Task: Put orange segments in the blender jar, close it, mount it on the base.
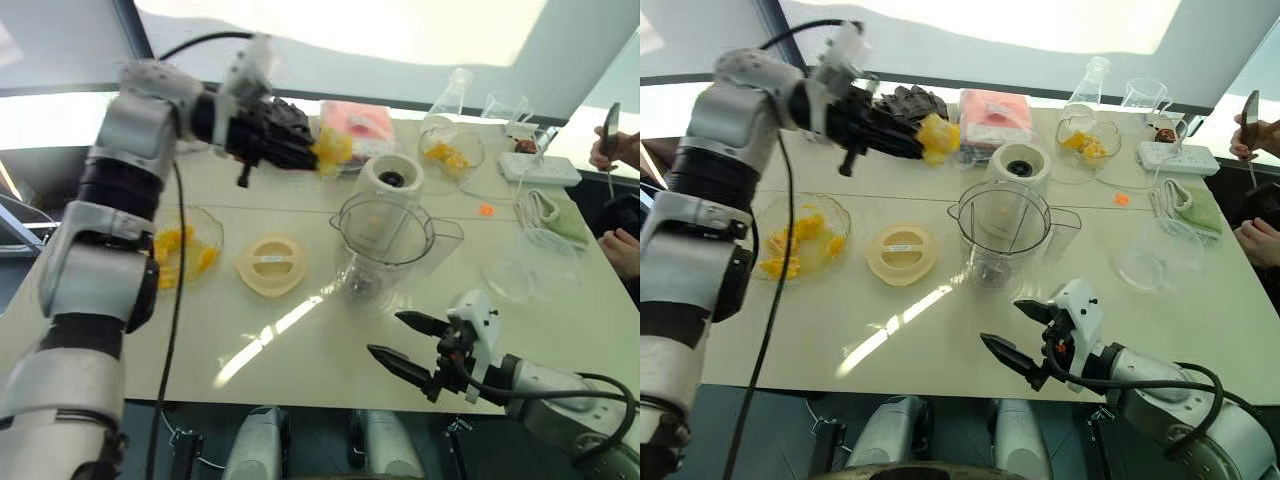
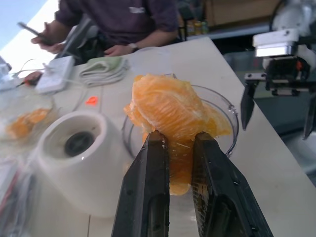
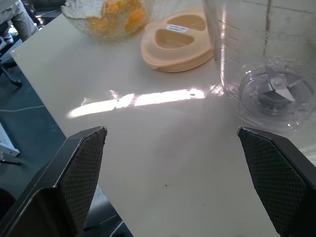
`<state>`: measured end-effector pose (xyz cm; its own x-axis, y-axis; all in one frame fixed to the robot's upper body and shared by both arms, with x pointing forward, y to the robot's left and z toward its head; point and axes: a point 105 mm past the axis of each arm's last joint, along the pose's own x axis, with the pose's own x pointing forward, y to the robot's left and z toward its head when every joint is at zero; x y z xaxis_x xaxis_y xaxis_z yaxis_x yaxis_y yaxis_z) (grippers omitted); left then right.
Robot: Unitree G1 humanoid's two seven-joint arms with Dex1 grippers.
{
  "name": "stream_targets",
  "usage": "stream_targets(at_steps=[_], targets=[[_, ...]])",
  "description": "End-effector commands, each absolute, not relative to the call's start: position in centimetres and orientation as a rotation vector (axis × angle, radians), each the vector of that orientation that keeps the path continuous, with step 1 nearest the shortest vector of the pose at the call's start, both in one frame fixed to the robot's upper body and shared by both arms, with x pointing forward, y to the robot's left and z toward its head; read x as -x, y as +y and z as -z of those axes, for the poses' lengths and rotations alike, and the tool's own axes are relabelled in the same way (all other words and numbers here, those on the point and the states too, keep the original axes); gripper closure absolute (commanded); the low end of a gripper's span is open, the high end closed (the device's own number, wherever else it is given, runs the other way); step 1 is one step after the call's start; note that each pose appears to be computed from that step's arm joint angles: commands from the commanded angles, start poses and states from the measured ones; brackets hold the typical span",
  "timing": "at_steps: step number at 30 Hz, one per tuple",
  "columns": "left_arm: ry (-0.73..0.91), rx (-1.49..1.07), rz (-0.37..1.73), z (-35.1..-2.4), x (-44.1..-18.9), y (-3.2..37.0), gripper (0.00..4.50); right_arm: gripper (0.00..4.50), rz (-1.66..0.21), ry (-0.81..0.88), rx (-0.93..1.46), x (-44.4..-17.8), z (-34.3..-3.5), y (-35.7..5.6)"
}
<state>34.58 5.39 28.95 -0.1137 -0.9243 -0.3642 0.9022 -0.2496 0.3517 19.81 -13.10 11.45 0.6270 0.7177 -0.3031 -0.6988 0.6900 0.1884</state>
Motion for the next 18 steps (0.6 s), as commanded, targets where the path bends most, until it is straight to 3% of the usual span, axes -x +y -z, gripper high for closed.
stream_targets(at_steps=[1,10,18], targets=[[-0.1,-0.669,1.789,-29.0,-33.7,3.9,3.87,0.0,-0.791,0.298,-0.027,-19.7,-12.9,-13.3],[-0.029,-0.919,1.775,-24.5,-36.0,2.2,3.87,0.0,-0.584,0.174,0.003,-18.9,-16.0,-16.6],[-0.022,-0.945,1.774,-23.8,-36.5,1.4,3.87,0.0,-0.521,0.155,0.004,-18.6,-16.5,-17.7]])
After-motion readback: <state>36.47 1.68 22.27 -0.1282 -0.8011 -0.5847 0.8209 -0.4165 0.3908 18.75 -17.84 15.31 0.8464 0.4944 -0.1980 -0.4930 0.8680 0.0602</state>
